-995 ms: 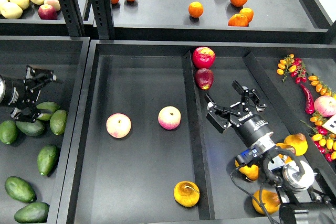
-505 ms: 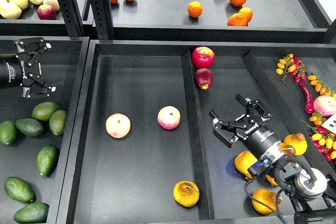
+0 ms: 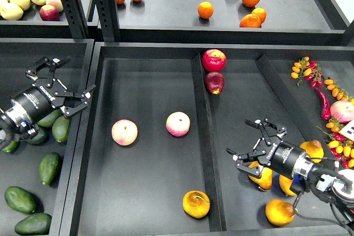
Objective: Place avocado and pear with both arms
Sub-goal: 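Move the right gripper down over the yellow pear nearest the robot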
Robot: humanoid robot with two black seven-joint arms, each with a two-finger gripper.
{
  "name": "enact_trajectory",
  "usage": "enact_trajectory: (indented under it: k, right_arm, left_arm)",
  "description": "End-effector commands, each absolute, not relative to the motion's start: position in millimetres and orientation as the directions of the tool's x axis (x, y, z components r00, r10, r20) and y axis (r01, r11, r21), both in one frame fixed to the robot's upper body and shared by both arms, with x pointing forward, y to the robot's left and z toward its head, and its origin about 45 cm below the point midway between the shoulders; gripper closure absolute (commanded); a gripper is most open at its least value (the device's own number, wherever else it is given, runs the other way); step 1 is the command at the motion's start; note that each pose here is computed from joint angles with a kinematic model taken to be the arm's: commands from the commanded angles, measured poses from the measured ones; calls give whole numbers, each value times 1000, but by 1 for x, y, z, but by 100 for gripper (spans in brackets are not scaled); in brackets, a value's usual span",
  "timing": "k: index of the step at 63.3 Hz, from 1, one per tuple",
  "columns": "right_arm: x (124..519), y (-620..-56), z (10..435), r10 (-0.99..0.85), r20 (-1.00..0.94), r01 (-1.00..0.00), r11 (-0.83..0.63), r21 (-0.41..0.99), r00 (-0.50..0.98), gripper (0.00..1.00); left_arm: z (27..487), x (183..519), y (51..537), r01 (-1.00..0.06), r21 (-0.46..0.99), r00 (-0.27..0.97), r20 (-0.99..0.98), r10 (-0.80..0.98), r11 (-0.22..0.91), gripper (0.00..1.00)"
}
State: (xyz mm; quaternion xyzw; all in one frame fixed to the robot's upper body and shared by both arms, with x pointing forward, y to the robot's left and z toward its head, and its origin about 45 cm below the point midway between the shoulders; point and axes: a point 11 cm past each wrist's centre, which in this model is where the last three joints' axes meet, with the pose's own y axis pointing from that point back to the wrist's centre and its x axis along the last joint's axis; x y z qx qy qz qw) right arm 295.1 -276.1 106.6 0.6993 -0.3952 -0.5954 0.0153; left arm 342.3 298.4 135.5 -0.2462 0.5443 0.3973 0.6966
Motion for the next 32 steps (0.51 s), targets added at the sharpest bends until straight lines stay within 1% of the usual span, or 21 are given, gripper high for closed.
enact_trajectory:
  k: [1, 10, 16, 17, 23, 32]
  right_arm:
    - [297, -269, 107, -612, -790, -481, -699, 528, 22, 0]
    - [295, -251, 105, -645, -760, -399, -720, 567, 85, 0]
    - [293, -252, 104, -680, -723, -355, -710, 609, 119, 0]
    - [292, -249, 104, -691, -709, -330, -708, 624, 142, 0]
    - [290, -247, 101, -697, -701, -310, -706, 637, 148, 0]
    - [285, -246, 96, -697, -704, -300, -707, 640, 139, 0]
  left_arm:
    - [129, 333, 284, -833, 52, 85, -972, 220, 552, 1]
    - [124, 323, 281, -857, 21, 71, -985, 160, 514, 1]
    - [121, 317, 280, -867, 13, 65, -988, 139, 499, 1]
    - [120, 314, 284, -873, 14, 59, -989, 135, 488, 1]
    - [117, 310, 293, -891, 14, 48, -991, 126, 453, 1]
    - [111, 299, 295, -906, 12, 32, -995, 98, 423, 1]
